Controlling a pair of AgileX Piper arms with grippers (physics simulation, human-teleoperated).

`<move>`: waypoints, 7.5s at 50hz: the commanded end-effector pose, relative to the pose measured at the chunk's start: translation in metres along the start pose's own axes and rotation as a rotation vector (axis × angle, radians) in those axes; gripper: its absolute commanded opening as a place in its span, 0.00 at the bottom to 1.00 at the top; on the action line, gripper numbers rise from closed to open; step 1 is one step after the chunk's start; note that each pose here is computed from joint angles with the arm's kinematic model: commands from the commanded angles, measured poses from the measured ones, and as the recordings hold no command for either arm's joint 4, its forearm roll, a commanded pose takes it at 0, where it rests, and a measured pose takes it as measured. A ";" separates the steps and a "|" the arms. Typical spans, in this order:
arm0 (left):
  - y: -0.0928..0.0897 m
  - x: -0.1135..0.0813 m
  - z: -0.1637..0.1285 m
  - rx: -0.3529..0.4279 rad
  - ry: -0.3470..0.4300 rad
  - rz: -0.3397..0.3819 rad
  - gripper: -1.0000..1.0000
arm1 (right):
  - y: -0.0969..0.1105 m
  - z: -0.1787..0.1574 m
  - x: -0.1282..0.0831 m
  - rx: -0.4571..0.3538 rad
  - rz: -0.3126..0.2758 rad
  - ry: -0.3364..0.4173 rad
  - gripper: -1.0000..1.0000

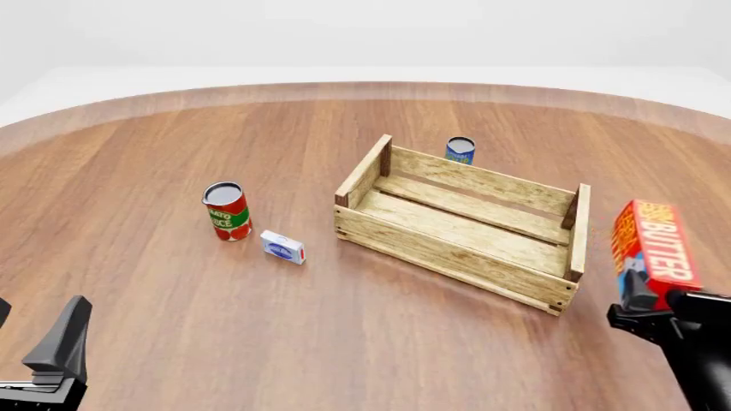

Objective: Pick up the butter and put it in the tray.

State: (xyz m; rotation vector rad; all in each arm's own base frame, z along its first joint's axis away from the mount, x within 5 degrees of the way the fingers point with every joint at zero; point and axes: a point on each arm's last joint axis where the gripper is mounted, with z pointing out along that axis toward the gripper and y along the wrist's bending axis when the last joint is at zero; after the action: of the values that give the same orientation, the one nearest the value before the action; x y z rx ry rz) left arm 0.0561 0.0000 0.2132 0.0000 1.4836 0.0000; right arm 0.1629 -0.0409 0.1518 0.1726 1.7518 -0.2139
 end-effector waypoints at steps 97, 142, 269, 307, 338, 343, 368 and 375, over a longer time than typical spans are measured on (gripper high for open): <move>0.000 0.000 0.000 0.000 0.000 0.000 1.00 | 0.056 -0.010 -0.140 -0.314 -0.132 -0.181 0.00; 0.000 0.000 0.000 0.000 0.000 0.000 1.00 | 0.090 0.035 -0.135 -0.389 -0.117 -0.132 0.00; 0.000 0.000 0.000 0.000 0.000 0.000 1.00 | 0.165 0.137 -0.068 -0.488 -0.219 0.120 0.00; 0.000 0.000 0.000 0.000 0.000 0.000 1.00 | 0.165 0.142 -0.061 -0.485 -0.228 0.171 0.00; 0.000 0.000 0.000 0.000 0.000 0.000 1.00 | 0.169 0.147 -0.057 -0.489 -0.239 0.210 0.00; 0.000 0.000 0.000 0.000 0.000 0.000 1.00 | 0.170 0.149 -0.056 -0.491 -0.242 0.220 0.00; 0.000 0.000 0.000 0.000 0.000 0.000 1.00 | 0.175 0.153 -0.052 -0.497 -0.252 0.259 0.00; 0.000 0.000 0.000 0.000 0.000 0.000 1.00 | 0.175 0.154 -0.051 -0.495 -0.251 0.263 0.00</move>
State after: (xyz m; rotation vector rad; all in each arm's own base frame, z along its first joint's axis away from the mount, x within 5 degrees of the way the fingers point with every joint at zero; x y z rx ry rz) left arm 0.0561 0.0000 0.2132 0.0000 1.4836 0.0000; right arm 0.3561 0.0918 0.1582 -0.4315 2.0463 0.0585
